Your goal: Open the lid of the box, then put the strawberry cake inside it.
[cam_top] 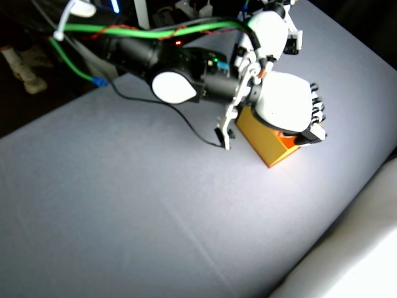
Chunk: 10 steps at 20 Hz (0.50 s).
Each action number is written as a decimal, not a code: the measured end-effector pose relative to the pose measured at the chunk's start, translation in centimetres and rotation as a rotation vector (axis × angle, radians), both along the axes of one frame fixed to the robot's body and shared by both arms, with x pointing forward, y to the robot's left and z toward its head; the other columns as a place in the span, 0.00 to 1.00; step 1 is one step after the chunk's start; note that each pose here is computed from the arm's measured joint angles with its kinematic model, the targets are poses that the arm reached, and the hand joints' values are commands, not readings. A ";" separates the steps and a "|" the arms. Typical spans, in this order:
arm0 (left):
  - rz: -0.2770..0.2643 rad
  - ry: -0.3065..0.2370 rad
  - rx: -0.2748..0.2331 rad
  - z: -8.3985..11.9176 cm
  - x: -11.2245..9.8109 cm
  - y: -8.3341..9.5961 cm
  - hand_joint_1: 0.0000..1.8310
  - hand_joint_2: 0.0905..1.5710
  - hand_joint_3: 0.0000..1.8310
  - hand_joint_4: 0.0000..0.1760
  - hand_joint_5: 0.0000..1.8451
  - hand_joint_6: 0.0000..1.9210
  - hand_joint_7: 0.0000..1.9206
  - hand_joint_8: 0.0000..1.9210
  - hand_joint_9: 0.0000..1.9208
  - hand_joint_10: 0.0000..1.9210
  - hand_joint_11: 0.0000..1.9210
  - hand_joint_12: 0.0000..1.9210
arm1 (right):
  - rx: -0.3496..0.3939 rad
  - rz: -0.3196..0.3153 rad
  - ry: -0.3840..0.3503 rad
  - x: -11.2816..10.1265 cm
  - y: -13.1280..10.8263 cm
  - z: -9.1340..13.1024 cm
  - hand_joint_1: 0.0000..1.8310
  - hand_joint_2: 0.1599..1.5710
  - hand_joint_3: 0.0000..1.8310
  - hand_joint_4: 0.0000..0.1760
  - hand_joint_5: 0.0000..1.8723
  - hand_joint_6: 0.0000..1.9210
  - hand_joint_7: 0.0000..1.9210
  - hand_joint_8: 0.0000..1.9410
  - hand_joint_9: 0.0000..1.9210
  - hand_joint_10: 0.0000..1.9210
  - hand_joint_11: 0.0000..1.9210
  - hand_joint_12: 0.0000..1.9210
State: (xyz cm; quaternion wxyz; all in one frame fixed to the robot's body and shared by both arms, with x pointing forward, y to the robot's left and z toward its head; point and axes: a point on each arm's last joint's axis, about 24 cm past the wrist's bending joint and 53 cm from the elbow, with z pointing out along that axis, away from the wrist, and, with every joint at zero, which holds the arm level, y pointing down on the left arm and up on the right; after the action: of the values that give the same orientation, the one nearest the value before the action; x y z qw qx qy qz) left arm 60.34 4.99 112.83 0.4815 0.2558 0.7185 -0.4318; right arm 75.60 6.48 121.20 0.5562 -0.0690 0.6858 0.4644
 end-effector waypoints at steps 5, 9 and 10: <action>0.000 0.000 -0.001 0.0 0.0 0.0 0.25 0.95 0.00 0.00 0.26 0.01 0.21 0.02 0.20 0.04 0.00 0.68 | -0.002 0.017 -0.008 -0.6 0.6 0.1 0.49 0.70 0.00 0.00 0.00 0.00 0.00 0.00 0.00 0.00 0.00 0.14; -0.001 0.004 -0.007 0.1 0.0 0.0 0.32 0.91 0.00 0.00 0.28 0.01 0.23 0.01 0.22 0.05 0.00 0.76 | 0.005 0.061 -0.044 -2.4 1.2 1.6 0.43 0.72 0.00 0.00 0.00 0.00 0.02 0.00 0.03 0.01 0.00 0.36; 0.002 0.007 -0.005 0.0 0.0 0.0 0.27 0.93 0.00 0.00 0.26 0.00 0.20 0.00 0.20 0.04 0.00 0.74 | 0.014 0.065 -0.060 -2.7 0.6 2.3 0.39 0.73 0.00 0.00 0.00 0.00 0.01 0.00 0.03 0.00 0.00 0.38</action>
State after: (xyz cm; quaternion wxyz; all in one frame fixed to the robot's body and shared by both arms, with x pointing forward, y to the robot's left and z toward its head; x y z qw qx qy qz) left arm 60.33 4.99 112.83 0.4801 0.2526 0.7193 -0.4340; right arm 72.88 7.08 123.52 0.5618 -0.1011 0.6627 0.4847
